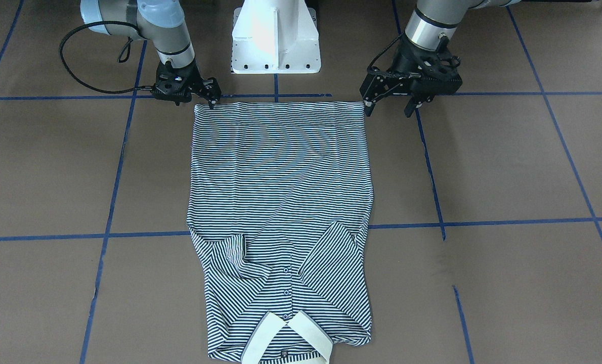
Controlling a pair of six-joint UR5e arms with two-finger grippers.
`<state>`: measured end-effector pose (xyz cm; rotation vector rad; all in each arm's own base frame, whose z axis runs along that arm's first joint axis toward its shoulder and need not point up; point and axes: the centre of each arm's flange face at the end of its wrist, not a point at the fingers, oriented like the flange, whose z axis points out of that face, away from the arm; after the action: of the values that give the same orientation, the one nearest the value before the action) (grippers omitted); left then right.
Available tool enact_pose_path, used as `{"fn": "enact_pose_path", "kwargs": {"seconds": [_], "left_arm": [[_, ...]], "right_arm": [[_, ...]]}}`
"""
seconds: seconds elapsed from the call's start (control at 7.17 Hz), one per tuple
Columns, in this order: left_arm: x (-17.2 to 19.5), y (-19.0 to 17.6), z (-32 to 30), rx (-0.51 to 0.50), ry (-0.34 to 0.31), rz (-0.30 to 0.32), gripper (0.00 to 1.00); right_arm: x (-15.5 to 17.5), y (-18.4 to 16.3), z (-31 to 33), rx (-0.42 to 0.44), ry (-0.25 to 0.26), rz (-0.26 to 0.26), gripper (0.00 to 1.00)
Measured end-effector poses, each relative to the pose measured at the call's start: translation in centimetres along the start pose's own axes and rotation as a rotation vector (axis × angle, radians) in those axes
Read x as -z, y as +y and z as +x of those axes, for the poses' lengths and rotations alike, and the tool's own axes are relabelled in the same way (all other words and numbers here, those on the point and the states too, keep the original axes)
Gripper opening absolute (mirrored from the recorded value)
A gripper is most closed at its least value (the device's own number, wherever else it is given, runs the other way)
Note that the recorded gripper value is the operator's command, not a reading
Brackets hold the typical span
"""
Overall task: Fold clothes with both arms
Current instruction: 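Lower the right gripper onto the hem corner nearest it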
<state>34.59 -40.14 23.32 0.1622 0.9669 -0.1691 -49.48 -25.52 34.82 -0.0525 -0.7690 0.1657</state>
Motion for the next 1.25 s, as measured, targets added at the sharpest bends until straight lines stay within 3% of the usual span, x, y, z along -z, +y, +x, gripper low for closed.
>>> {"fn": "enact_pose_path", "kwargs": {"seconds": [0.42, 0.56, 0.98, 1.25], "left_arm": [[0.10, 0.02, 0.04, -0.002, 0.002, 0.001, 1.00], [0.09, 0.02, 0.05, -0.002, 0.002, 0.001, 1.00], [0.08, 0.02, 0.06, -0.002, 0.002, 0.000, 1.00], [0.08, 0.02, 0.06, -0.002, 0.002, -0.001, 1.00]], "right_arm": [[-0.24, 0.21, -0.22, 0.000, 0.011, -0.010, 0.98], [-0.37, 0.25, -0.24, 0.001, 0.013, -0.011, 0.87], [-0.58, 0.21, -0.28, 0.000, 0.016, -0.011, 0.25], [-0.58, 0.24, -0.34, 0.001, 0.016, -0.012, 0.00]]}}
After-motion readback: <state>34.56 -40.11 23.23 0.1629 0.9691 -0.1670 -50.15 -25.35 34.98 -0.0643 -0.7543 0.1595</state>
